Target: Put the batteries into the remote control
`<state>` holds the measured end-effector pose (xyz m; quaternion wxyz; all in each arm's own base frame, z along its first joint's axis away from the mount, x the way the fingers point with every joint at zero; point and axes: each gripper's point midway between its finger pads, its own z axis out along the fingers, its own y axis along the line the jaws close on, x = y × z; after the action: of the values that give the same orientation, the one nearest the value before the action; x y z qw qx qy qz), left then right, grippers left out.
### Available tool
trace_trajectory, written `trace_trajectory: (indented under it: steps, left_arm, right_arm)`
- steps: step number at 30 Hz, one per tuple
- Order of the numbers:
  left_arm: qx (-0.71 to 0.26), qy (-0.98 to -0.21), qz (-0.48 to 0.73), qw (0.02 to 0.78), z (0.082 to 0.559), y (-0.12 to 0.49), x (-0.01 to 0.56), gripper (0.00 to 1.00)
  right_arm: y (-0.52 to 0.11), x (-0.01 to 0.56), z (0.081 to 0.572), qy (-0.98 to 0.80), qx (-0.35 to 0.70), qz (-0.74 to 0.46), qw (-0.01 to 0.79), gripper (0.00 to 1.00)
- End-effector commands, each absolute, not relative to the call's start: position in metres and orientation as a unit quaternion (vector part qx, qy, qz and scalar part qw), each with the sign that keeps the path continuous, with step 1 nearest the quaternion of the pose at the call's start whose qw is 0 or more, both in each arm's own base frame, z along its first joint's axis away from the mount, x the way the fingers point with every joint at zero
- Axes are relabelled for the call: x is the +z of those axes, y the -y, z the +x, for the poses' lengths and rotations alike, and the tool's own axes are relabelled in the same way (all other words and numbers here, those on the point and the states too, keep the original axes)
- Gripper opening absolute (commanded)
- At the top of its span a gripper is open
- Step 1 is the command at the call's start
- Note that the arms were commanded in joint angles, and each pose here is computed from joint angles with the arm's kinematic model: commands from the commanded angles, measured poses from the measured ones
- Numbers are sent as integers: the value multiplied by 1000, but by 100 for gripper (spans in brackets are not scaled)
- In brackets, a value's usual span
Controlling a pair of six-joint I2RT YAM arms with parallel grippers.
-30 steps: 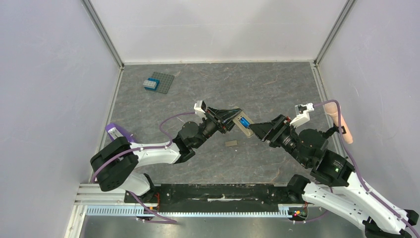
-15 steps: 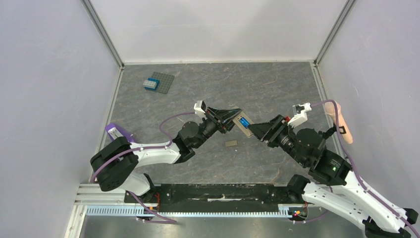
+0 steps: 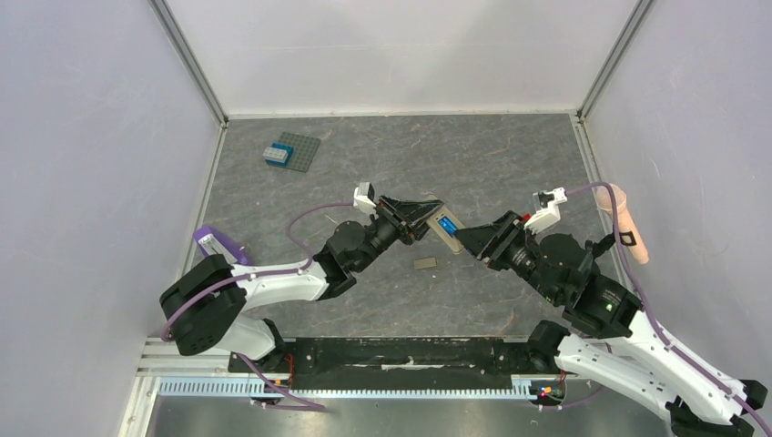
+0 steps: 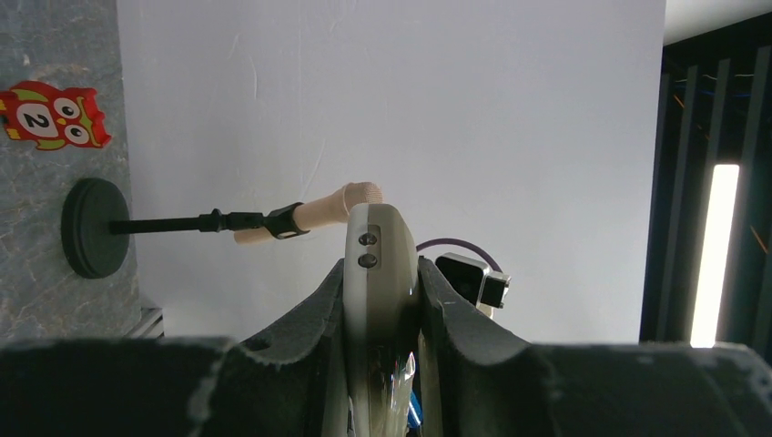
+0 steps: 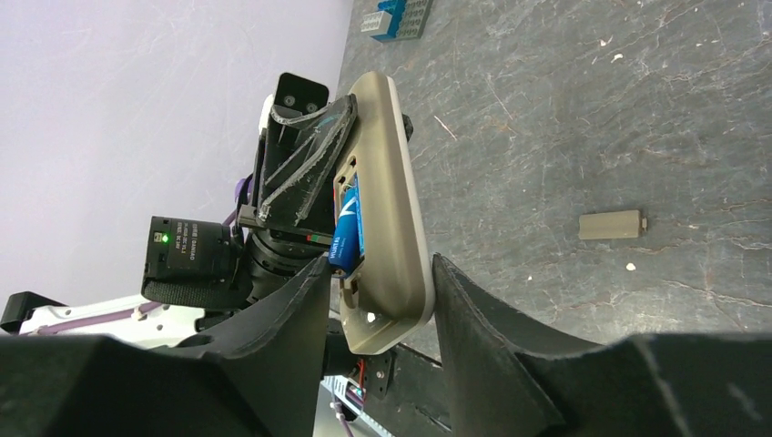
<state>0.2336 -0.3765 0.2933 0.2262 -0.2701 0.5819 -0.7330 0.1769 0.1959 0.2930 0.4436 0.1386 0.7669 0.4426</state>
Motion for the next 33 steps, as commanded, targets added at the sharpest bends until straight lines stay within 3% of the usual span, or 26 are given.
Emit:
trace_trajectory:
  steps: [1,16,24,33]
  left_arm:
    - [-795,-522,-213,224,207,376,360,2]
    - [-794,-524,-181,248,202,379,367,2]
    - [-765,-555,-55,321,183,389,391,2]
    - [-746,-564,26,353,169,394,390,2]
  right_arm:
    - [-204,263,177,-798,416,126,417,46]
    - [-212,245,174,-825,397,108,388,27]
    - [-215,243,173,-829,394,99,383,28]
    - [-217,228,175,-852,362,85,369,28]
